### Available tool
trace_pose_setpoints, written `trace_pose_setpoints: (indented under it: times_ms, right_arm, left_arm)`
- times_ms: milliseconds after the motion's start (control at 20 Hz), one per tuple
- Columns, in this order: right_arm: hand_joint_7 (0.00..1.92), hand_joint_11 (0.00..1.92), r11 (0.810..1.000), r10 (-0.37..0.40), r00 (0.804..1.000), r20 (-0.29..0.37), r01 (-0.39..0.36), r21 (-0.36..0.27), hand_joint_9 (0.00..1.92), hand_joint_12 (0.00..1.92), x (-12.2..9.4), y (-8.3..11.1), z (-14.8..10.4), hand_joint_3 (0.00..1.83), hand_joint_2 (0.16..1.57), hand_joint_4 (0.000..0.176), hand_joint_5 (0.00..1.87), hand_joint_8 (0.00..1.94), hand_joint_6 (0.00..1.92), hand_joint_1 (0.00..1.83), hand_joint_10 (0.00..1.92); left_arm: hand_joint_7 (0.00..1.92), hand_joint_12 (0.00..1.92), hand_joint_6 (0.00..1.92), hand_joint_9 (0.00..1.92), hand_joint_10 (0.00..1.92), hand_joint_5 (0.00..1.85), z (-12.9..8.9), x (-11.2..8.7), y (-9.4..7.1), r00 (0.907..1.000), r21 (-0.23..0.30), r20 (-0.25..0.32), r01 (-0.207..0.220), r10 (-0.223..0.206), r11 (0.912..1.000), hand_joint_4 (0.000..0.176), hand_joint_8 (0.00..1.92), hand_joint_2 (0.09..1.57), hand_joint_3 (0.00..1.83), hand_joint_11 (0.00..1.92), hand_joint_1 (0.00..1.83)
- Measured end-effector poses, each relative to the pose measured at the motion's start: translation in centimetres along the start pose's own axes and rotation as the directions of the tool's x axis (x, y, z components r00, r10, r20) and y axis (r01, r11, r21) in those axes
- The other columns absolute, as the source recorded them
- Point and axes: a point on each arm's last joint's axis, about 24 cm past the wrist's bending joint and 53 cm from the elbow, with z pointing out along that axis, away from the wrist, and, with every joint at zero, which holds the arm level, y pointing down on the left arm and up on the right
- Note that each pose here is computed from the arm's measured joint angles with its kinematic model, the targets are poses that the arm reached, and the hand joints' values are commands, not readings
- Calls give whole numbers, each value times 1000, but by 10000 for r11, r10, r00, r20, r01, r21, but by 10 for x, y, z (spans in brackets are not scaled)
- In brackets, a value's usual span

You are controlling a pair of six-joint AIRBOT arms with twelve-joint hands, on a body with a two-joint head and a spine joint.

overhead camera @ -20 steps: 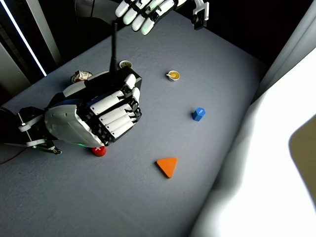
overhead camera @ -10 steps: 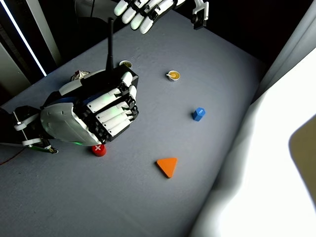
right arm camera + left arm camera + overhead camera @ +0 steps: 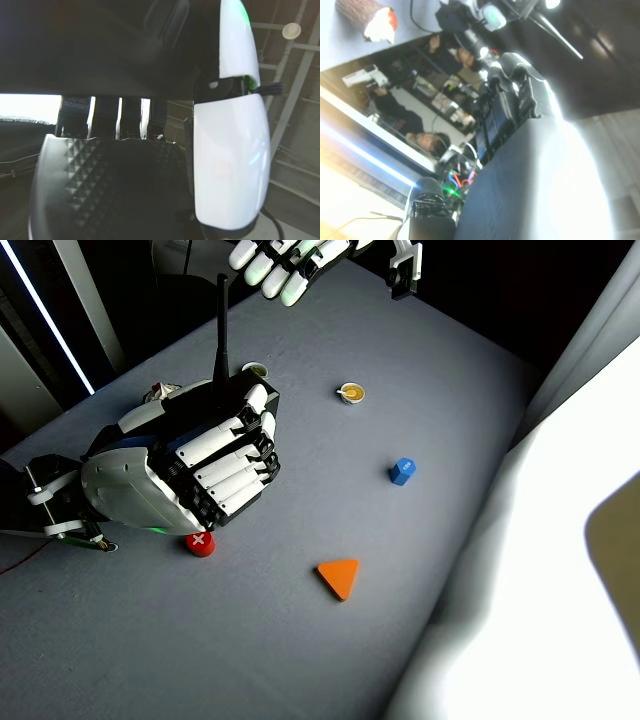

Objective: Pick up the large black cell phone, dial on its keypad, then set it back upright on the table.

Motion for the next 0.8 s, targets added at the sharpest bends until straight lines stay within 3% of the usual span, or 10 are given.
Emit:
trace_pose_setpoints:
  times_ms: [50, 150, 250, 300, 400, 500, 550, 650, 750, 800]
  right_arm:
    - [776, 914, 10000, 0, 10000, 0, 0, 0, 868, 1504, 0, 0, 0, 2, 1137, 0, 860, 1271, 854, 1487, 1230]
    - [836, 1022, 10000, 0, 10000, 0, 0, 0, 943, 1348, 0, 0, 0, 0, 1099, 0, 959, 1185, 705, 1495, 1152]
    - [751, 960, 10000, 0, 10000, -4, 0, -3, 868, 1448, 0, 0, 0, 0, 1137, 0, 847, 1268, 877, 1485, 1247]
    - [771, 1009, 10000, 0, 10000, -4, 0, 0, 878, 1382, 0, 0, 0, 0, 1126, 0, 876, 1254, 851, 1487, 1243]
    - [780, 921, 10000, 4, 10000, -4, -4, -3, 900, 1494, 0, 0, 0, 2, 1130, 0, 872, 1217, 863, 1487, 1179]
    - [776, 905, 10000, 8, 10000, -4, -8, -2, 868, 1528, 0, 0, 0, 0, 1140, 0, 850, 1229, 884, 1484, 1233]
    - [822, 908, 10000, 8, 10000, -4, -8, -2, 918, 1274, 0, 0, 0, 0, 1150, 0, 840, 1212, 976, 1392, 1275]
    - [811, 877, 10000, 8, 10000, -4, -8, -2, 860, 1196, 0, 0, 0, 0, 1188, 0, 736, 1269, 1108, 1358, 1390]
    - [876, 797, 10000, 9, 10000, -11, -9, 2, 873, 1212, 0, 0, 0, 0, 1217, 0, 712, 1246, 1313, 1187, 912]
    - [853, 740, 10000, -4, 10000, -3, 4, 1, 852, 1225, 0, 0, 0, 3, 1236, 0, 668, 1268, 1394, 1168, 840]
  left_arm:
    - [323, 651, 0, 289, 0, 292, 0, 0, 0, 10000, 0, 0, 0, 0, 10000, 0, 0, 1141, 2, 20, 46]
    - [355, 662, 9, 322, 11, 326, 0, 0, 0, 10000, 4, -1, 0, 0, 10000, 0, 9, 1140, 1, 44, 65]
    - [365, 662, 11, 334, 11, 343, 0, 0, 0, 10000, 9, 13, -9, 9, 10000, 0, 9, 1140, 1, 48, 71]
    - [357, 662, 8, 327, 7, 342, 0, -1, 0, 10000, 16, 22, -13, 13, 10000, 0, 4, 1143, 1, 44, 69]
    - [363, 665, 7, 326, 8, 340, 0, 0, 0, 10000, 18, 10, -15, 15, 10000, 0, 10, 1134, 0, 42, 77]
    - [359, 664, 4, 319, 3, 335, 0, -1, 0, 10000, 17, 21, -16, 16, 10000, 0, 6, 1130, 0, 39, 61]
    - [352, 666, 0, 316, 2, 323, 0, -1, -1, 10000, 24, 23, -20, 20, 10000, 0, 2, 1132, 0, 39, 59]
    - [352, 676, 5, 314, 5, 328, 0, -1, -1, 10000, 24, 23, -20, 20, 10000, 0, 5, 1131, 0, 33, 60]
    - [317, 663, 0, 282, 0, 294, 0, -1, -1, 10000, 25, 26, -20, 20, 10000, 0, 0, 1144, 3, 3, 19]
    - [333, 670, 8, 298, 7, 312, 0, -1, -1, 10000, 24, 23, -20, 20, 10000, 0, 7, 1136, 0, 22, 58]
